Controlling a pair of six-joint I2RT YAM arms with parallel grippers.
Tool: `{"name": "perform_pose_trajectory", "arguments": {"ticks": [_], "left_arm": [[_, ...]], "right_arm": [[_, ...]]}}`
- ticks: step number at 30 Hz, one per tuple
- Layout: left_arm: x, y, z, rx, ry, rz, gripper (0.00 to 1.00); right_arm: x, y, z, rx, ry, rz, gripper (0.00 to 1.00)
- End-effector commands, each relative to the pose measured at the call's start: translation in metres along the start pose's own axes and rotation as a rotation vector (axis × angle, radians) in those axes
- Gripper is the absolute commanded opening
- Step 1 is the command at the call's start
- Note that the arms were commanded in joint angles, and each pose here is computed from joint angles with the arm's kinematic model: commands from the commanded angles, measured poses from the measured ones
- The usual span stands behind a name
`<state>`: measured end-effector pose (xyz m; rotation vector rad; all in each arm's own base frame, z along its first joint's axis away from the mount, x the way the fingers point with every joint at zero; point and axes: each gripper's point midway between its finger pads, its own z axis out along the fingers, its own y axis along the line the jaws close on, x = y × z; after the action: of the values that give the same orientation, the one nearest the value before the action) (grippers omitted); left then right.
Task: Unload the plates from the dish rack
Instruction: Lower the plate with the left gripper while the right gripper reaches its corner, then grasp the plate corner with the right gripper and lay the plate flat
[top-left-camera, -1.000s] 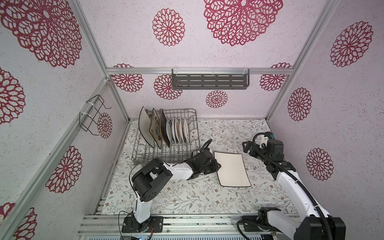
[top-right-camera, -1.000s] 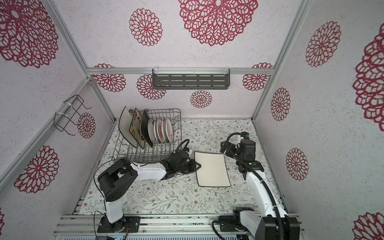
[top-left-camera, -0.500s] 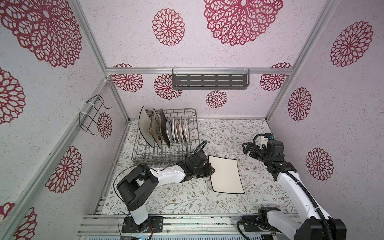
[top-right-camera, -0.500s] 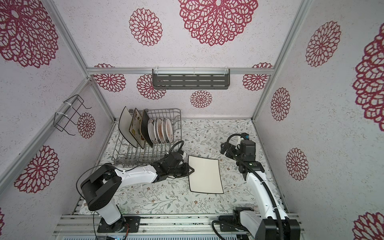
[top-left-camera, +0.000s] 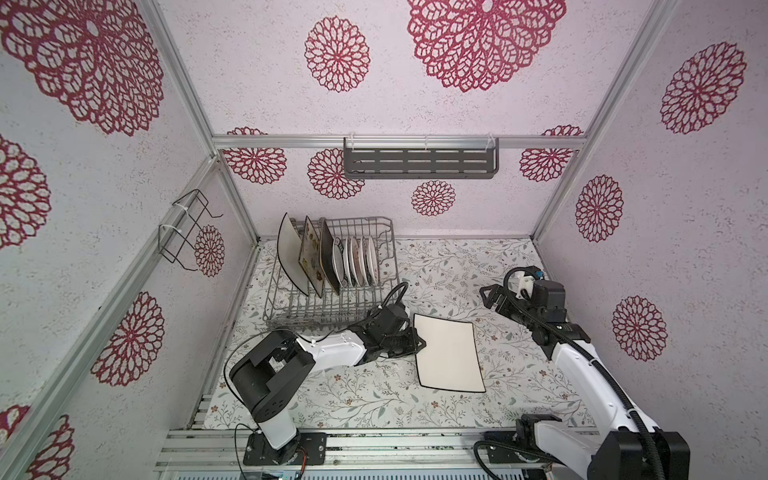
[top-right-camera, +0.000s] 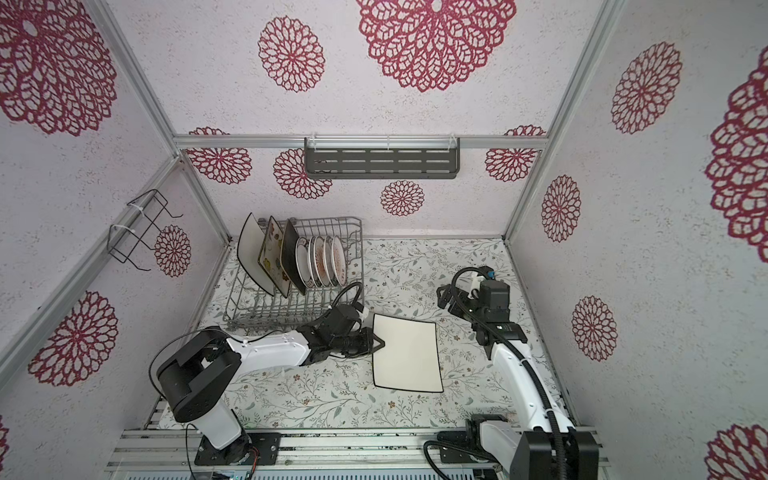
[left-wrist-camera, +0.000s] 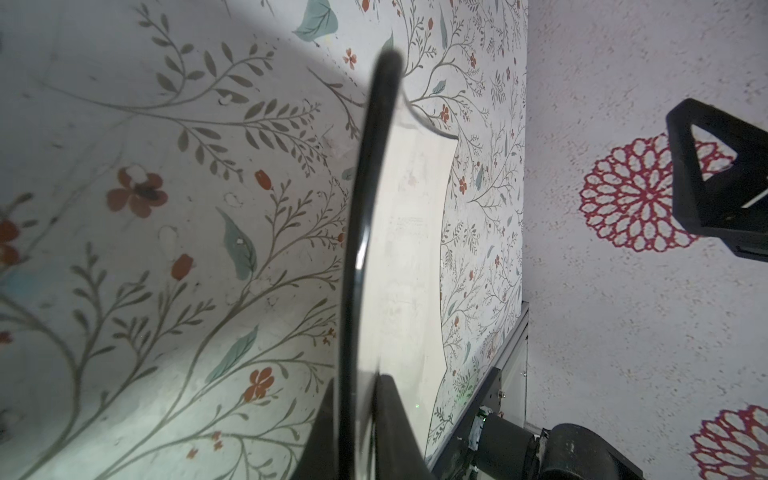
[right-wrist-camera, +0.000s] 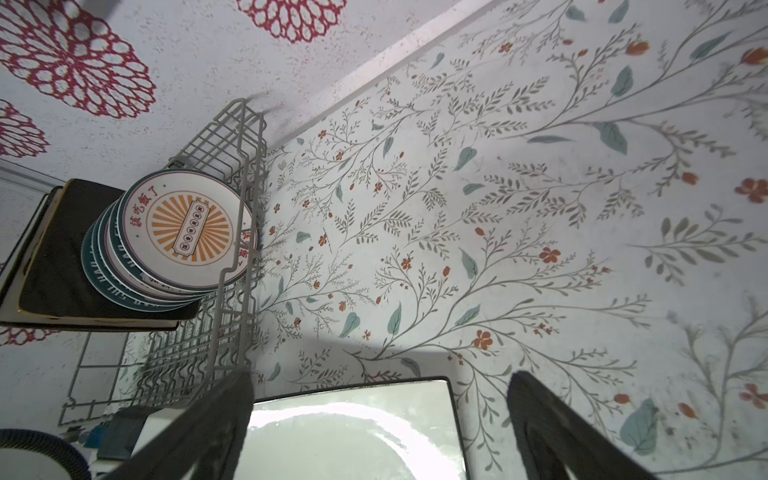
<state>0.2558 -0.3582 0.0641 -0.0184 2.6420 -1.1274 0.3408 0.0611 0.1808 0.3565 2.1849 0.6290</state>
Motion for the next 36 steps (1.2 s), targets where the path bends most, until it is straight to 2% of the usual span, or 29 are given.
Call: {"name": "perform_pose_trajectory", "arguments": {"ticks": [1, 9, 13, 19, 29, 36], "left_arm": [[0.043, 0.082, 0.003, -0.268, 0.14, -0.042, 0.0], [0.054, 0.102, 0.008, -0.309, 0.204, -0.079, 0.0], [0.065, 0.115, 0.01, -0.337, 0.27, -0.09, 0.0], [0.069, 0.119, 0.012, -0.353, 0.299, -0.091, 0.03], [0.084, 0.127, 0.004, -0.389, 0.334, -0.131, 0.09], [0.091, 0.13, -0.001, -0.42, 0.358, -0.135, 0.14]], "right_arm": [[0.026, -0.007, 0.012, -0.025, 0.081, 0.096, 0.99], [0.069, -0.026, 0.014, 0.091, 0.187, 0.156, 0.99], [0.099, -0.028, 0.02, 0.14, 0.286, 0.132, 0.99], [0.13, -0.034, 0.025, 0.215, 0.371, 0.091, 0.99], [0.135, -0.054, 0.019, 0.36, 0.39, 0.015, 0.99], [0.154, -0.057, 0.029, 0.333, 0.442, 0.017, 0.99]]}}
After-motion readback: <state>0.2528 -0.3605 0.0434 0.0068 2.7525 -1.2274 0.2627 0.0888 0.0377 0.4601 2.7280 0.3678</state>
